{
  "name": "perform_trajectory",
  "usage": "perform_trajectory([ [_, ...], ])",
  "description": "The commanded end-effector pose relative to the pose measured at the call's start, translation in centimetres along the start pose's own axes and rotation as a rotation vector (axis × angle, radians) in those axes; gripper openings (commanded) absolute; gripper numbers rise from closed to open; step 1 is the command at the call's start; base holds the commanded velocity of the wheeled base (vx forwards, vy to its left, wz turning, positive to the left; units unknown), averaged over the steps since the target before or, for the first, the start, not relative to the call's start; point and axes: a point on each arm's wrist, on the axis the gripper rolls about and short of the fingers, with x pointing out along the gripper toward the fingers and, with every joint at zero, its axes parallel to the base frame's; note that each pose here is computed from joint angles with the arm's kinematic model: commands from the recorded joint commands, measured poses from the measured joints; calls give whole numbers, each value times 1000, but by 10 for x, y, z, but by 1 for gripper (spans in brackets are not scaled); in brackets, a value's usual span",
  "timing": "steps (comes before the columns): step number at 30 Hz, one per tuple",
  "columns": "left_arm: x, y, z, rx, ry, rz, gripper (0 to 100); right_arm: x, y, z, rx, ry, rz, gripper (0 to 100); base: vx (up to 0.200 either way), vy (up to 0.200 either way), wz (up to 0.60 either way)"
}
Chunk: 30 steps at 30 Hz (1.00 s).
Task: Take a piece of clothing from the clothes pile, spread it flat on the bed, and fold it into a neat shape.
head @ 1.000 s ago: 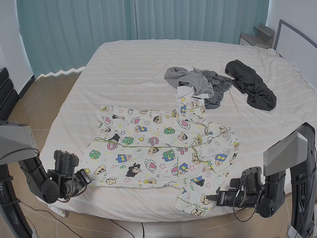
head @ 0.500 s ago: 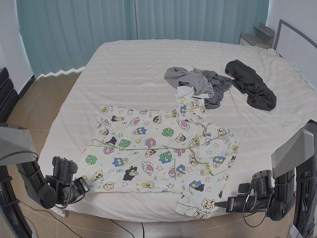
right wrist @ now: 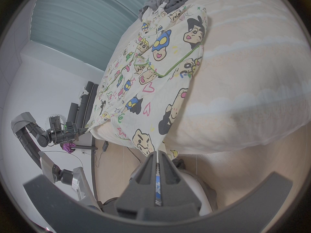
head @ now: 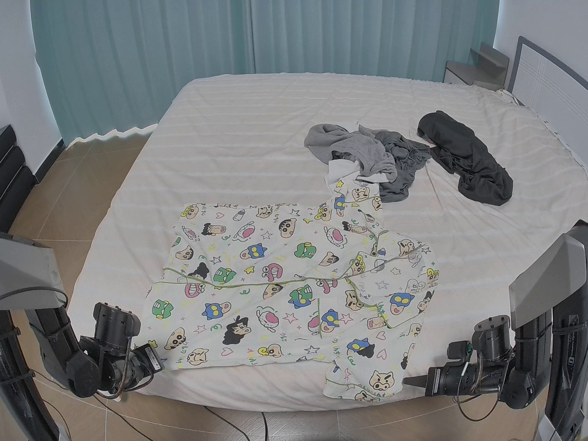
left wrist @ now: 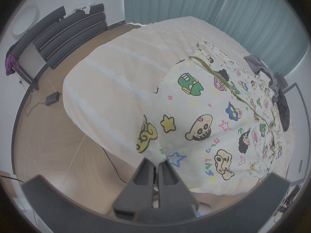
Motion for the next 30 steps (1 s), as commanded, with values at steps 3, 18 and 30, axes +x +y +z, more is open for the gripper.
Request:
perform_trajectory([
  [3, 1, -1, 1, -6, -20, -16, 0, 4, -4, -5, -17, 23, -13, 100, 0, 0, 0],
  [18, 1, -3, 3, -17, -41, -36, 0, 38, 11, 8, -107, -42, 37, 100, 0, 0, 0],
  [30, 2, -3, 2, -14, -35, -36, 0, 48, 21, 10, -126, -24, 37, 0, 0, 0, 0],
])
